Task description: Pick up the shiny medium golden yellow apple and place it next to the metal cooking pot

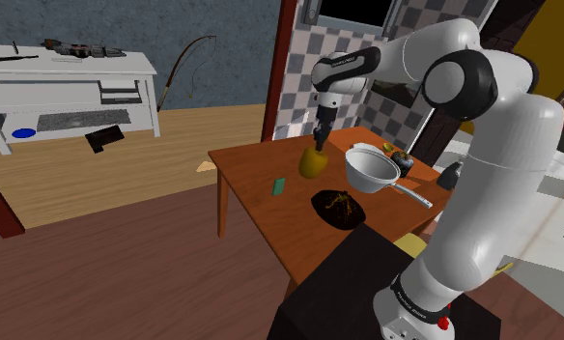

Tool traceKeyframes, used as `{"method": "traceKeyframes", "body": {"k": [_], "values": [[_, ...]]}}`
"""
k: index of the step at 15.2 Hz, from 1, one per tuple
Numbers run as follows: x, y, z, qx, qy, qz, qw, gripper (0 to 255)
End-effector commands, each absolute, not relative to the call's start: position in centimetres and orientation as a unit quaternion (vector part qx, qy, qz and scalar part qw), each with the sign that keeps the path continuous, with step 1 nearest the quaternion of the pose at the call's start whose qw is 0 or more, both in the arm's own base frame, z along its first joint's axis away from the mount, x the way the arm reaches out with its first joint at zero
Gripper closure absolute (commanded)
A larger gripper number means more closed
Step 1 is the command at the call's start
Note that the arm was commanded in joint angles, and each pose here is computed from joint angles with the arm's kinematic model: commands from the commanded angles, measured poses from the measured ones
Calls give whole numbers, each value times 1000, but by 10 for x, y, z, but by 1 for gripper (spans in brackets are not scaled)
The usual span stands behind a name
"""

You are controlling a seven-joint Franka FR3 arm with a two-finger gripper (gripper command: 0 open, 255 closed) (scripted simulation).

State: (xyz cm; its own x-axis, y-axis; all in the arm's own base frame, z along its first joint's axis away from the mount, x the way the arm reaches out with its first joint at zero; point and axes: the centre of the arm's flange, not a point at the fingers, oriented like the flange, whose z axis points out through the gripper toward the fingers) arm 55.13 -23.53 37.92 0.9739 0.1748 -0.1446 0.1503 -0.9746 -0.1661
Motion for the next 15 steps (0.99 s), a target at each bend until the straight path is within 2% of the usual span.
{"method": "traceKeyframes", "body": {"k": [1, 15], "values": [[527, -249, 381, -990, -82, 79, 77, 255], [370, -346, 381, -990, -82, 79, 77, 255]]}}
